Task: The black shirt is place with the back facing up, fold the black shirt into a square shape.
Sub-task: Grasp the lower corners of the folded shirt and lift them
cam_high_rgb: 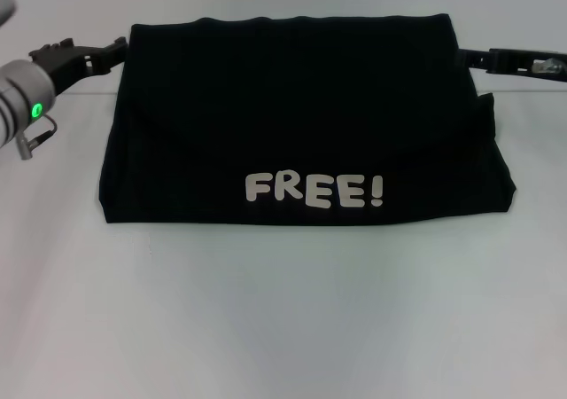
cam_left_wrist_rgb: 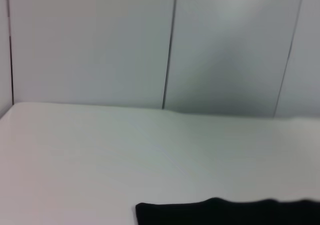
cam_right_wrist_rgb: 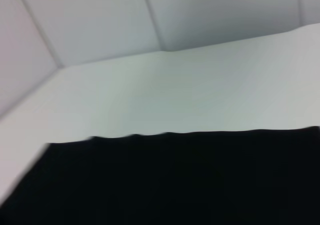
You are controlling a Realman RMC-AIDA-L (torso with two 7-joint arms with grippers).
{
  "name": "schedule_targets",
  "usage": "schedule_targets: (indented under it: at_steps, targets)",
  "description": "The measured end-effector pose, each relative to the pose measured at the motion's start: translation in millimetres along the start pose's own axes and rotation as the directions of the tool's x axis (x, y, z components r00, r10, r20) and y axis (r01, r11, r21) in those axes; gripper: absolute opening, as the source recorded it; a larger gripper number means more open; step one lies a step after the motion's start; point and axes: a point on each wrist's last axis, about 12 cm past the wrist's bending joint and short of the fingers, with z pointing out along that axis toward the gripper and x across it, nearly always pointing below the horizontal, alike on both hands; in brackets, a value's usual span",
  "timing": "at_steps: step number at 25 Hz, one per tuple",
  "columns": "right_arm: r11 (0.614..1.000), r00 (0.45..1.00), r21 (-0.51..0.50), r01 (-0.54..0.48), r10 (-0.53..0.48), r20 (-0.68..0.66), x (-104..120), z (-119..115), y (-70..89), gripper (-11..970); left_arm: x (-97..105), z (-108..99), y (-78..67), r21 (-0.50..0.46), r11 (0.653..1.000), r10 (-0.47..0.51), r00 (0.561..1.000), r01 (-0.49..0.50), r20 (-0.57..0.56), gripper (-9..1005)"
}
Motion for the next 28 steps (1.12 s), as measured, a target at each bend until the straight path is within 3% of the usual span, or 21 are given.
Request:
schedule_targets:
  at_steps: [2, 5, 7, 10, 16, 20, 24, 28]
  targets:
    - [0.998, 1.000, -0.061, -0.014, 0.014, -0.002, -2, -9, -0.6, 628, 4, -10, 6.1, 0.055, 0.995, -0.087, 0.996, 0.086, 0.021, 806]
    - [0.986, 0.999, -0.158, -0.046, 0.047, 0.001, 2, -26, -3.9, 666, 11, -29, 9.2, 0.195, 0.971, -0.146, 0.988, 0.136, 0.040, 838]
    - [0.975, 0.998, -0.210, -0.067, 0.070, 0.006, 6, -36, -6.2, 666, 17, -44, 11.4, 0.276, 0.954, -0.136, 0.990, 0.118, 0.044, 858]
    - [0.964, 0.995, -0.248, -0.097, 0.101, 0.004, 15, -47, -11.0, 664, 28, -60, 14.8, 0.325, 0.943, -0.080, 0.996, 0.067, 0.027, 879]
    - [0.961, 0.993, -0.252, -0.117, 0.118, -0.013, 29, -50, -12.9, 655, 49, -87, 22.0, 0.374, 0.922, 0.127, 0.990, -0.095, -0.064, 880]
    - [0.960, 0.992, -0.250, -0.125, 0.124, -0.020, 32, -48, -11.6, 655, 56, -91, 26.2, 0.362, 0.925, 0.178, 0.975, -0.118, -0.137, 880]
    - [0.961, 0.990, -0.240, -0.137, 0.138, -0.012, 31, -47, -12.0, 655, 59, -89, 27.3, 0.345, 0.938, 0.133, 0.961, -0.043, -0.241, 879]
    - [0.962, 0.990, -0.236, -0.139, 0.142, -0.006, 30, -46, -11.7, 655, 56, -83, 26.5, 0.294, 0.952, 0.018, 0.940, 0.088, -0.341, 880]
